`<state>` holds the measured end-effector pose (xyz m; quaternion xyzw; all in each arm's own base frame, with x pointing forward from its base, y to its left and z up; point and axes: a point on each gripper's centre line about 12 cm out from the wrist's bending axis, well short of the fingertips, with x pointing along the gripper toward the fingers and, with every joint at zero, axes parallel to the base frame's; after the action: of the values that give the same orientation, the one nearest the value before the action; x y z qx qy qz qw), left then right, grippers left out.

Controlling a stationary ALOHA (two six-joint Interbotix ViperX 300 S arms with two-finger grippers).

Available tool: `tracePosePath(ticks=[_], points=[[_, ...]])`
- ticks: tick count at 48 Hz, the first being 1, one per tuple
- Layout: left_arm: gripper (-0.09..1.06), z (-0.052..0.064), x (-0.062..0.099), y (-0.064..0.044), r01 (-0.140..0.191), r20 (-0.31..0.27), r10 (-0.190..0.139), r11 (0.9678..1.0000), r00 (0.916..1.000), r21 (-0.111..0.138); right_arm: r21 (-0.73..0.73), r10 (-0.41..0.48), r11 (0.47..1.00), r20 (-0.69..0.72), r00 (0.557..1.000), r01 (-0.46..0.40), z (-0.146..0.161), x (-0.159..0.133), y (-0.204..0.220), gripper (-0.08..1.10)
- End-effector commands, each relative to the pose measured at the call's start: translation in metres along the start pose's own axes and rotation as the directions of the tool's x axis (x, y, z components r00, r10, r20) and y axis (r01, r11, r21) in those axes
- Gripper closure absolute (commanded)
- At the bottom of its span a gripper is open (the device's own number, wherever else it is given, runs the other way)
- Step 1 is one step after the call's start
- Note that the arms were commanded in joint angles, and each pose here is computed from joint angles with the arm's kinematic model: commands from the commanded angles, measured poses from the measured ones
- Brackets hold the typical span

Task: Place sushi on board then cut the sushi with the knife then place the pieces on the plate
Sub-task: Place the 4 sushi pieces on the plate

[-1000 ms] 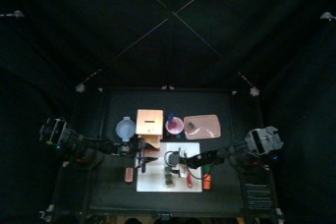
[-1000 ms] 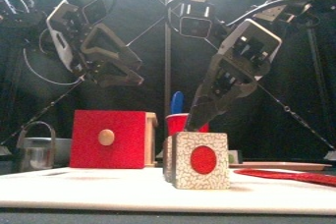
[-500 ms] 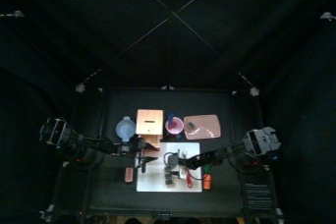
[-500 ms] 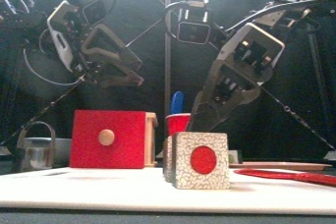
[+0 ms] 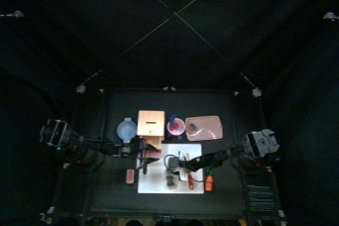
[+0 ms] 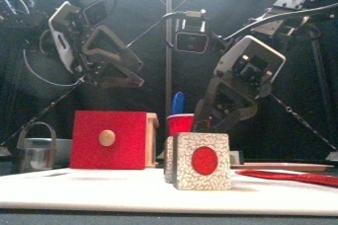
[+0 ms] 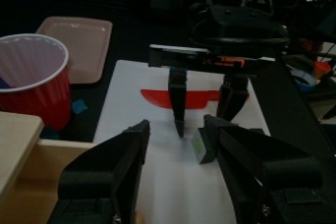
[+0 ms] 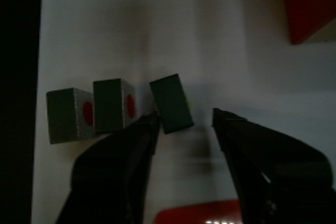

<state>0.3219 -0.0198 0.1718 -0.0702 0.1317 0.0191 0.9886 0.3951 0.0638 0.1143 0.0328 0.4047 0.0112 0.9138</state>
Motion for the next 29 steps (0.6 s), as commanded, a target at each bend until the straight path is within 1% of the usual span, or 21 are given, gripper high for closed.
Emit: tracePosePath(ticks=[1,4,8,21,24,29], points=[[0.12,0.006,0.0,0.001,-0.006,0.025,0.007,0.9999,0.9997,-0.01,0.008,0.008,1.0,0.039,0.999,-0.008,0.014,-0.006,0.001,0.34],[0.12,0.006,0.0,0.001,-0.01,0.025,0.01,0.9998,0.9996,-0.015,0.009,-0.001,1.0,0.042,0.999,0.0,0.015,-0.009,0.0,0.38],[0.12,0.007,0.0,0.001,-0.009,0.026,0.009,0.9999,0.9996,-0.011,0.024,-0.02,1.0,0.041,0.999,0.019,0.014,-0.016,-0.003,0.4],[0.12,0.005,-0.001,0.002,-0.012,0.022,0.012,0.9998,0.9997,-0.014,0.072,-0.085,0.994,0.043,0.996,0.081,0.013,-0.043,-0.012,0.41],[0.12,0.005,-0.001,0.002,-0.01,0.022,0.011,0.9999,0.9997,-0.013,0.084,-0.109,0.991,0.044,0.993,0.105,0.012,-0.054,-0.016,0.41],[0.12,0.005,-0.001,0.002,-0.01,0.022,0.011,0.9999,0.9997,-0.013,0.112,-0.173,0.979,0.023,0.985,0.17,0.003,-0.074,-0.025,0.41]])
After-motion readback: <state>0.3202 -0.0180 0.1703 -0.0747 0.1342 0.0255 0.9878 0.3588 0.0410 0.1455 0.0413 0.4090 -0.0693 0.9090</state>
